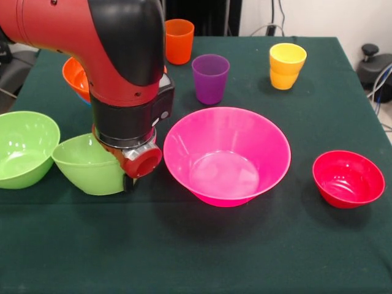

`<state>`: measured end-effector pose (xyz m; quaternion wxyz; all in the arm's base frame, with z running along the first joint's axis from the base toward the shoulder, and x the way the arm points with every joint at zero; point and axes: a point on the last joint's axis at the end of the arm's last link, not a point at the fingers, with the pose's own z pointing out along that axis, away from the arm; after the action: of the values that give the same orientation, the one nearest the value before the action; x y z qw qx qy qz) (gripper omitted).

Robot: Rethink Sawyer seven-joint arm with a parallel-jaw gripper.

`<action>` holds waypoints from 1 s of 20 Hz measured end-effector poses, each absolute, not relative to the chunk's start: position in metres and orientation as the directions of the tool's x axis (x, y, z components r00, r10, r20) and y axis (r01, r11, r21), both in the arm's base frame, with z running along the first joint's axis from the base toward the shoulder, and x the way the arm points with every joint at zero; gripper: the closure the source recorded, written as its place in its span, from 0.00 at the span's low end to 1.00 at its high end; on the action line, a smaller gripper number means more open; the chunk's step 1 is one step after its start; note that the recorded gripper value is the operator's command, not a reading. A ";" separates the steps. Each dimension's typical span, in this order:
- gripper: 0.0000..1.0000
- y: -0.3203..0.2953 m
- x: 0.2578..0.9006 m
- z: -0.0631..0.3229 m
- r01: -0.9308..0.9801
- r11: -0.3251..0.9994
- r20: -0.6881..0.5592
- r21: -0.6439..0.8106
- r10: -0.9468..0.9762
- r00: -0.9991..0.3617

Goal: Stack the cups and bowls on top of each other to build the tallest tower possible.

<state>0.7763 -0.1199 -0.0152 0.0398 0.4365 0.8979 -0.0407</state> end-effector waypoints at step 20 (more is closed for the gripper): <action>1.00 -0.108 0.795 0.034 0.778 0.628 -0.145 0.010 0.771 -0.620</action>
<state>0.7954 -0.1083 0.0343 0.0677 0.4306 0.8996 -0.0267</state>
